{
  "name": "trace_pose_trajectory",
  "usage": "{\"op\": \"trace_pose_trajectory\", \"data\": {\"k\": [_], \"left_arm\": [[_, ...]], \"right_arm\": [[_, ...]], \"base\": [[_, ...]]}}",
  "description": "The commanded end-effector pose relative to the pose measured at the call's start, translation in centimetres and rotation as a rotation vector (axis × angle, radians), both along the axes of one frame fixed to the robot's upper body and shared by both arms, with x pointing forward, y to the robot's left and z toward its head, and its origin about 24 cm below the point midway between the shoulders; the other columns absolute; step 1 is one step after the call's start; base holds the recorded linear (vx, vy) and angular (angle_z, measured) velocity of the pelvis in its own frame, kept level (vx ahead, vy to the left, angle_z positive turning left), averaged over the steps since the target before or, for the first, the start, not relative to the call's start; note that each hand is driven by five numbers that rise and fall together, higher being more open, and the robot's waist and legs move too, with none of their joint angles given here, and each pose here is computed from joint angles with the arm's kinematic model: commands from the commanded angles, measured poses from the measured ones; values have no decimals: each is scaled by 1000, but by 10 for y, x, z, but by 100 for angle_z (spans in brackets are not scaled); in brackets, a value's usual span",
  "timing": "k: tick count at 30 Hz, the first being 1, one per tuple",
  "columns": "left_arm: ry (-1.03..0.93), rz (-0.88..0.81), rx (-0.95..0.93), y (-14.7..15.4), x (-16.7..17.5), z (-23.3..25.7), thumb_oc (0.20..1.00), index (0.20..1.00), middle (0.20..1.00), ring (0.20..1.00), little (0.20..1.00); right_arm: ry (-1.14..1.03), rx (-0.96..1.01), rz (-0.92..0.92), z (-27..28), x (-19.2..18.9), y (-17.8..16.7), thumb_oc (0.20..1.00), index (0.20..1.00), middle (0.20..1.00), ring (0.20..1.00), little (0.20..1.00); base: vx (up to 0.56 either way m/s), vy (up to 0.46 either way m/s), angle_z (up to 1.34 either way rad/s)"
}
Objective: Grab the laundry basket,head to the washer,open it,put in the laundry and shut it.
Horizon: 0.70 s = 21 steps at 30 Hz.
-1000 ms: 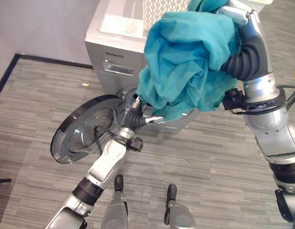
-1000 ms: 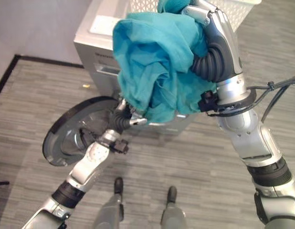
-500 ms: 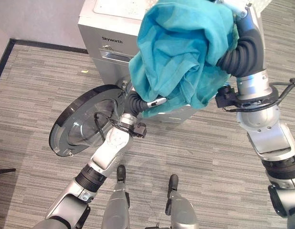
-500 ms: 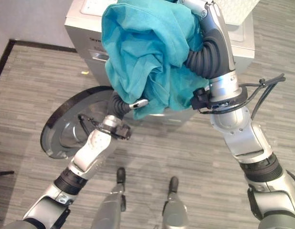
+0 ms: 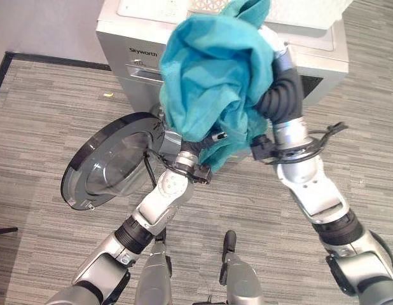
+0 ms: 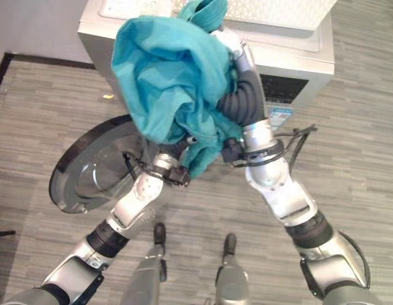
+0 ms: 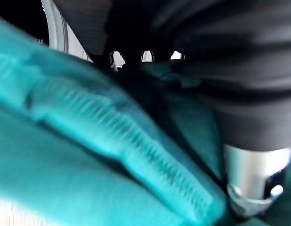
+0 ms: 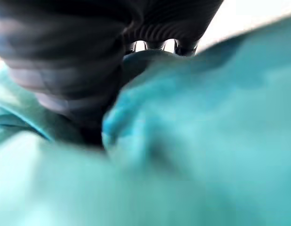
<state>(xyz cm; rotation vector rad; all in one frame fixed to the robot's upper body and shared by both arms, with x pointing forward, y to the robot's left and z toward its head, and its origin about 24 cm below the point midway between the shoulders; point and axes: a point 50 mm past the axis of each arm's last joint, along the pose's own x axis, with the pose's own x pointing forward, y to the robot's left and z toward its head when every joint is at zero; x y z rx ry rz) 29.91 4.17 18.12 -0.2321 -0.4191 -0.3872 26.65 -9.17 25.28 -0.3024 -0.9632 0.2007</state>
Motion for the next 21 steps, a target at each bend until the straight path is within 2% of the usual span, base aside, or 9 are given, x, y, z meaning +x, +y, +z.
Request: {"op": "trace_pose_trajectory", "data": {"k": [1, 7, 16, 21], "left_arm": [[-148, -19, -97, -9, -4, 33, 1000, 1000, 1000, 1000, 1000], [-188, 1, -121, -8, -6, 42, 1000, 1000, 1000, 1000, 1000], [-202, 28, -138, -4, -3, 39, 1000, 1000, 1000, 1000, 1000], [-280, 117, -99, 1, -3, 41, 1000, 1000, 1000, 1000, 1000]], "right_arm": [[-70, 114, 145, 16, -16, 7, 200, 200, 200, 200, 200], [-9, 147, 222, 7, -19, 14, 200, 200, 200, 200, 200], [-39, 158, 267, 11, -23, 20, 200, 200, 200, 200, 200], [-45, 193, 313, 12, -27, 24, 200, 200, 200, 200, 200]], "base": [[0, 0, 0], [0, 0, 0], [0, 0, 0], [3, 0, -2]]}}
